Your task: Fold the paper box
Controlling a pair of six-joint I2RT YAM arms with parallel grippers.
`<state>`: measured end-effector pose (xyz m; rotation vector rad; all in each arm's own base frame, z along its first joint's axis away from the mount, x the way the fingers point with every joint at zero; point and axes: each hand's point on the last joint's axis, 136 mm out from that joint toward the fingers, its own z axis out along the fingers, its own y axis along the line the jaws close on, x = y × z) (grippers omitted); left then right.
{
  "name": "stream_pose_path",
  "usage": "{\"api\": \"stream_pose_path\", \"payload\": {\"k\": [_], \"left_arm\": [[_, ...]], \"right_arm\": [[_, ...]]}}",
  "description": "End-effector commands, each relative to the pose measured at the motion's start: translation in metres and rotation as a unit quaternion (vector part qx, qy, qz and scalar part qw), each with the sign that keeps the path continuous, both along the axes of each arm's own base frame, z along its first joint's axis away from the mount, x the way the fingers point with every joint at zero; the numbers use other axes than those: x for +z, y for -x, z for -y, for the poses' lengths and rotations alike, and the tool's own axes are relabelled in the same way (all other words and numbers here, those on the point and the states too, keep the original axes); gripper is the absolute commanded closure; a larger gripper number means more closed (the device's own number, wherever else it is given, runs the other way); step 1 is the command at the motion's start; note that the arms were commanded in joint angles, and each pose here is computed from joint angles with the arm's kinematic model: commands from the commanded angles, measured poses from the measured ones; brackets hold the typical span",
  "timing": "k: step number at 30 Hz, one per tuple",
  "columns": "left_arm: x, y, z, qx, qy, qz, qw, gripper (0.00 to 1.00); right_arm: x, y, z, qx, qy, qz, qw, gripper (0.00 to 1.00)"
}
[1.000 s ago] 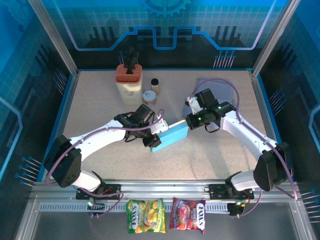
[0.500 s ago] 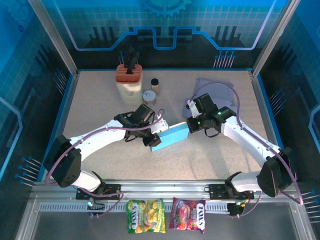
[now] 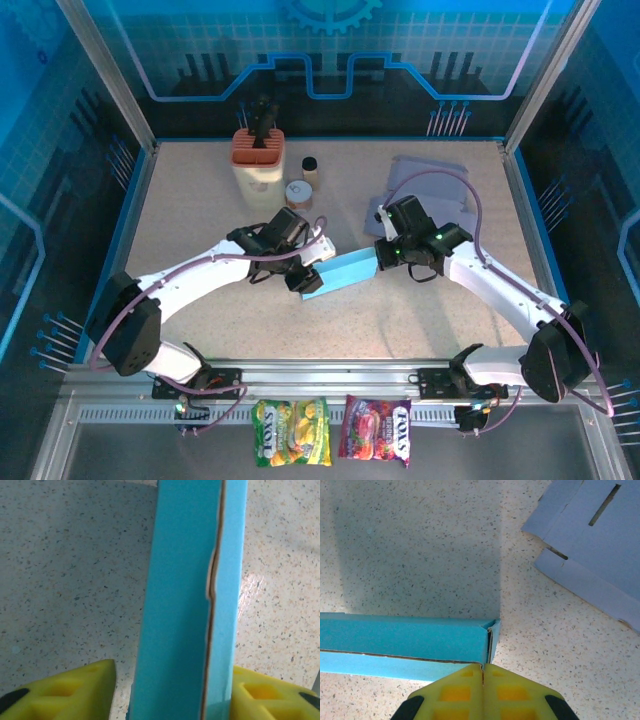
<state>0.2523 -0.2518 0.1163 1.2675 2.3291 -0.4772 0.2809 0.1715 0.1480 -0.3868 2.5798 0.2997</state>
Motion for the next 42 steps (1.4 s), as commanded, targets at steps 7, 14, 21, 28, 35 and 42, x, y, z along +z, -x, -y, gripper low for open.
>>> {"api": "stream_pose_path", "payload": {"k": [7, 14, 21, 28, 35, 42], "left_arm": [[0.051, -0.003, -0.018, 0.115, 0.065, 0.047, 0.99, 0.33], [0.07, 0.004, -0.043, 0.228, 0.085, 0.024, 0.97, 0.38], [0.071, 0.011, -0.054, 0.293, 0.073, -0.031, 0.953, 0.54], [0.064, -0.002, -0.054, 0.314, 0.042, -0.064, 0.947, 0.59], [0.057, -0.015, -0.047, 0.295, 0.012, -0.076, 0.952, 0.63], [0.053, -0.02, -0.045, 0.283, 0.0, -0.071, 0.956, 0.7]], "right_arm": [[0.003, 0.006, 0.004, -0.049, 0.004, -0.019, 0.999, 1.0], [0.003, 0.009, 0.002, -0.066, 0.005, -0.032, 0.997, 1.0], [0.006, 0.011, -0.002, -0.08, 0.01, -0.044, 0.996, 1.0], [0.003, 0.013, -0.002, -0.086, 0.014, -0.055, 0.995, 1.0], [0.001, 0.014, -0.003, -0.085, 0.018, -0.066, 0.994, 1.0], [0.0, 0.013, -0.005, -0.085, 0.016, -0.067, 0.994, 1.0]]}}
